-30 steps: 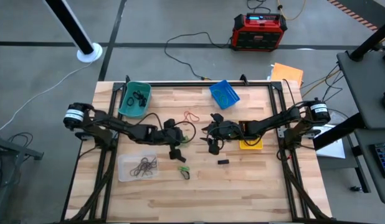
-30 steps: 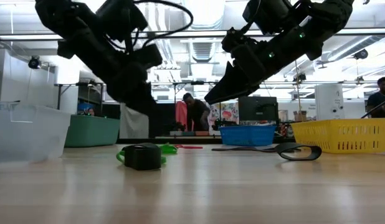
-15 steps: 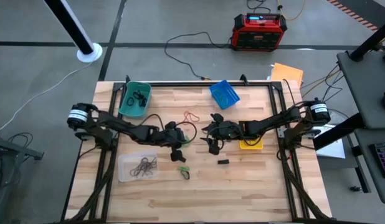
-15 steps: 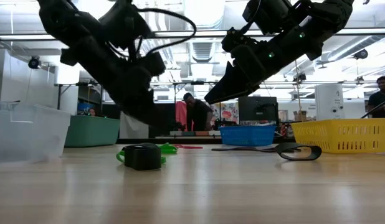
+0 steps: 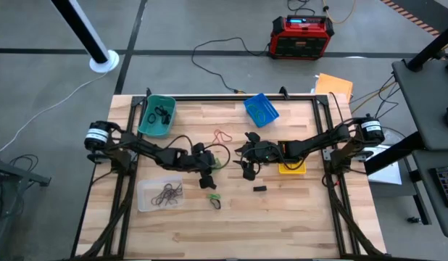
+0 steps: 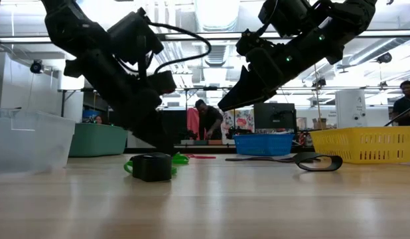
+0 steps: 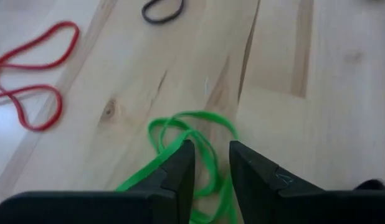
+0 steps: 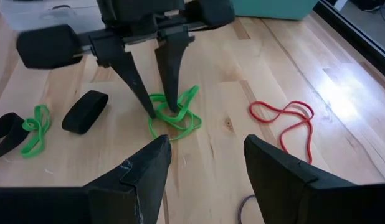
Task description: Sort rubber bands into baskets
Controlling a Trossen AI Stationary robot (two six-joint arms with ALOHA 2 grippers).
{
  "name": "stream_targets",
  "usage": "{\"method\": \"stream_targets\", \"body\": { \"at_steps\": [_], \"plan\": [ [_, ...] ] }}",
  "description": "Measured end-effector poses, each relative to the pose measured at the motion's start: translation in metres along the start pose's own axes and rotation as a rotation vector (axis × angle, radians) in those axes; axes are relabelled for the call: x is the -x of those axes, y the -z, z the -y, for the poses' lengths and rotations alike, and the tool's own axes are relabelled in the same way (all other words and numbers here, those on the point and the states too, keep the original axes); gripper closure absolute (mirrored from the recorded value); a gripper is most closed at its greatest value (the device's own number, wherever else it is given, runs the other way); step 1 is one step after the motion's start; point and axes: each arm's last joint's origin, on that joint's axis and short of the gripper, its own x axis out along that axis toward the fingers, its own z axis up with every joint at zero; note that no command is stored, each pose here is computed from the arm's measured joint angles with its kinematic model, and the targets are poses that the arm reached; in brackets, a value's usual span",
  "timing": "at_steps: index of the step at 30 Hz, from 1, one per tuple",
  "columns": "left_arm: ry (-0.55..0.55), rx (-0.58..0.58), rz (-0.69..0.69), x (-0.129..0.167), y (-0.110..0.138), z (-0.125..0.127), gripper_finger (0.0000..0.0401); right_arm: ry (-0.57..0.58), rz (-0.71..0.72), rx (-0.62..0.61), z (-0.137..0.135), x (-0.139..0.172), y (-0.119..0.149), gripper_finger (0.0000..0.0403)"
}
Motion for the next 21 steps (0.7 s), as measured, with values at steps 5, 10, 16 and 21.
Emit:
{"method": "stream_targets", "body": {
  "at_steps": [5, 10, 16, 21],
  "plan": [
    [-0.009, 0.002, -0.033, -0.009, 0.007, 0.0, 0.0315, 0.0, 0.0, 0.0, 0.0, 0.0, 0.0, 0.0204],
    [-0.013, 0.008, -0.025, -0.013, 0.008, 0.001, 0.0321, 0.0, 0.0, 0.0, 0.0, 0.0, 0.0, 0.0204],
    [-0.002, 0.002, -0.014, -0.01, 0.006, 0.002, 0.0337, 0.0, 0.0, 0.0, 0.0, 0.0, 0.0, 0.0204],
    [-0.002, 0.0, -0.014, -0.009, 0.006, 0.002, 0.036, 0.0, 0.0, 0.0, 0.0, 0.0, 0.0, 0.0204]
  ]
}}
